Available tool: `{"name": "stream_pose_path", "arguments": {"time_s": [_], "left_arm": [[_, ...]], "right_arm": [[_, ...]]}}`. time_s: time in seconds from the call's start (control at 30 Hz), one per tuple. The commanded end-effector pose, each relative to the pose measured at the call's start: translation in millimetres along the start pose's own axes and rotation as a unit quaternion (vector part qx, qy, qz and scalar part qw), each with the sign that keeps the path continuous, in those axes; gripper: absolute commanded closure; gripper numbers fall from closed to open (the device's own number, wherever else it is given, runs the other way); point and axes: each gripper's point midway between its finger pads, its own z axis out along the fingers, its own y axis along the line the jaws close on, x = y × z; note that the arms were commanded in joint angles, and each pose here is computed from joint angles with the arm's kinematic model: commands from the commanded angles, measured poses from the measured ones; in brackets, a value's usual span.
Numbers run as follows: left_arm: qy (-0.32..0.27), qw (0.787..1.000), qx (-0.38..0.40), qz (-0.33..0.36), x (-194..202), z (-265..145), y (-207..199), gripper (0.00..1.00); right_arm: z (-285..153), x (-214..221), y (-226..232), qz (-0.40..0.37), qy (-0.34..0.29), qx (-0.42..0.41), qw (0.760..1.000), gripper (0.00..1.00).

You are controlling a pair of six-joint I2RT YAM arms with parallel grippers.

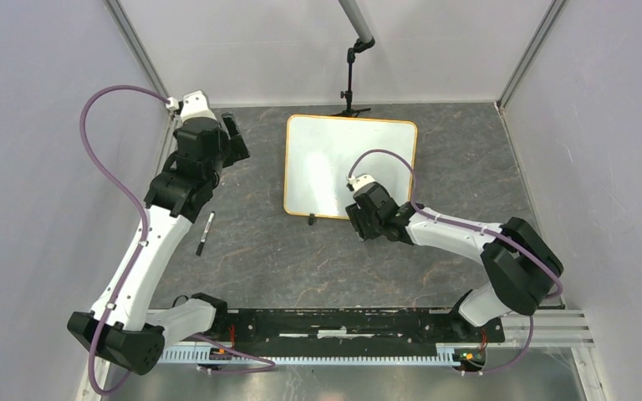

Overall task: Write a sentence on the whiteboard
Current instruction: Move the whiteboard to the center of the board.

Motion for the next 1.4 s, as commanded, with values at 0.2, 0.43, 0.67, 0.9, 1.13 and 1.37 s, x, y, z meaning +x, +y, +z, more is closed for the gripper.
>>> {"name": "stream_pose_path", "arguments": {"time_s": [0.2,0.43,0.67,0.9,1.13,1.37], "left_arm": [[-0.025,0.999,0.004,-0.033,-14,-12,3,0.18],[-0.015,0.999,0.013,-0.032,-7,-10,0,0.17],[-0.012,0.999,0.015,-0.030,-5,-7,-3,0.17],[-0.009,1.000,0.015,-0.025,-1,-4,-2,0.17],[-0.014,1.000,0.005,-0.017,-2,-4,2,0.17],[-0.016,1.000,-0.004,-0.005,-1,-2,6,0.16]], "right_arm": [[20,-15,-19,0.037,-0.003,0.046,0.998,0.46],[21,-22,-29,0.029,-0.028,0.048,0.998,0.48],[22,-36,-45,0.024,-0.049,0.053,0.997,0.50],[24,-52,-44,0.007,-0.075,0.049,0.996,0.50],[26,-37,-56,-0.025,-0.050,0.053,0.997,0.76],[14,-7,-57,-0.083,-0.034,0.011,0.996,0.93]]}}
